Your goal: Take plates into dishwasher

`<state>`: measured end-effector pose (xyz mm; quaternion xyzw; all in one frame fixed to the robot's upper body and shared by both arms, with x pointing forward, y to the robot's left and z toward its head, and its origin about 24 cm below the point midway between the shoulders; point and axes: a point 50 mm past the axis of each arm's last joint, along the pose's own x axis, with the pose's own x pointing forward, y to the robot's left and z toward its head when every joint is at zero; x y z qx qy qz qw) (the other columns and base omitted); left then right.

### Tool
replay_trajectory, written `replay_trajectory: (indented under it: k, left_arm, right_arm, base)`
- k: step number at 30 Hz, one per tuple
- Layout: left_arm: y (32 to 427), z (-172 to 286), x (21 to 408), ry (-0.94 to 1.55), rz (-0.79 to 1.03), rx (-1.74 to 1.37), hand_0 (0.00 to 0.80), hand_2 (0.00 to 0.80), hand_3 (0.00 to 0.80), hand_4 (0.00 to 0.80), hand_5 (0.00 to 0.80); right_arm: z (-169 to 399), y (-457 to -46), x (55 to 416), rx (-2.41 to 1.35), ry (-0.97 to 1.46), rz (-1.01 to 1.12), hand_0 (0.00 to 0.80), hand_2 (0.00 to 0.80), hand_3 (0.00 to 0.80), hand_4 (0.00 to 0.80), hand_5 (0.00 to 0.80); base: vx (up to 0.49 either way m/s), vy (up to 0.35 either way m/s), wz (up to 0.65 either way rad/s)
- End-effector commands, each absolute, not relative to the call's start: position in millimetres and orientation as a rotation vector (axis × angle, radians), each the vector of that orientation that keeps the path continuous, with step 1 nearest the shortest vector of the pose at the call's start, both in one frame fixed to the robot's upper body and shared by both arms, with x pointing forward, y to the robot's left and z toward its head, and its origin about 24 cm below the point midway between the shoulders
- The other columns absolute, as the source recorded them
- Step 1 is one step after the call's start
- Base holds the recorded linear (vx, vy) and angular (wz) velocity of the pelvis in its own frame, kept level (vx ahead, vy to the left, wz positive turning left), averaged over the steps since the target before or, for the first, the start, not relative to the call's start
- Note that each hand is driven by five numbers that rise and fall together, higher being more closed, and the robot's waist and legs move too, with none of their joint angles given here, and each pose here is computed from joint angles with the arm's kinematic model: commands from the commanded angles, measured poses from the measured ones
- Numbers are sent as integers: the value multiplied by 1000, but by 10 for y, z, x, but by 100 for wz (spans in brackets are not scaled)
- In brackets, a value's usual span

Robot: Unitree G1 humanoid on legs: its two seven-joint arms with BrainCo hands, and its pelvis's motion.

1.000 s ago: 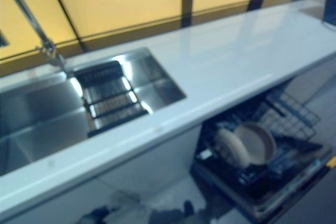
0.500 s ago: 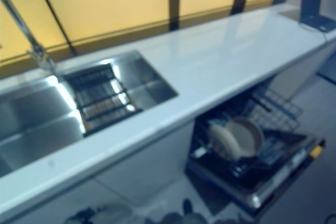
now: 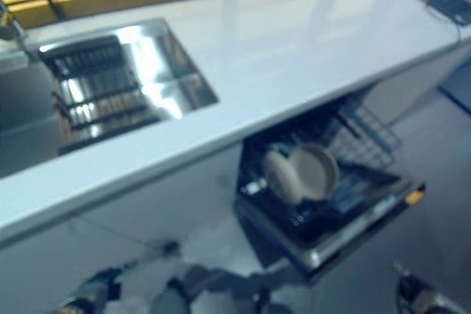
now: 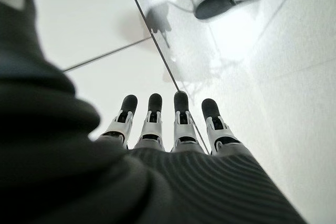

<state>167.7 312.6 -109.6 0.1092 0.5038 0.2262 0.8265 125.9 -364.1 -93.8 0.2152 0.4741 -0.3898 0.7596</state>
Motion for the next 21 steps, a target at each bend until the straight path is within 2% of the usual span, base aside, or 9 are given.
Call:
replay_trajectory:
  k: [1, 9, 14, 21]
  left_arm:
    - [3164, -991, 1850, 1002, 512, 224, 0, 0, 0, 0, 0]
    - [3213, -1059, 1659, 1053, 545, 204, 0, 0, 0, 0, 0]
    - [3283, -1200, 1209, 1132, 659, 56, 0, 0, 0, 0, 0]
    - [3077, -1339, 1098, 1178, 583, -9, 0, 0, 0, 0, 0]
  right_arm:
    - [-892, -3723, 1236, 490, 987, -882, 0, 0, 0, 0, 0]
    - [-936, -3735, 1083, 497, 1040, -944, 0, 0, 0, 0, 0]
    - [-885, -3840, 985, 416, 1102, -940, 0, 0, 0, 0, 0]
    - [-877, -3874, 960, 353, 1104, -978, 0, 0, 0, 0, 0]
  base:
    - [-234, -98, 5]
    - [-151, -105, 6]
    - [-128, -198, 3]
    - [-238, -110, 20]
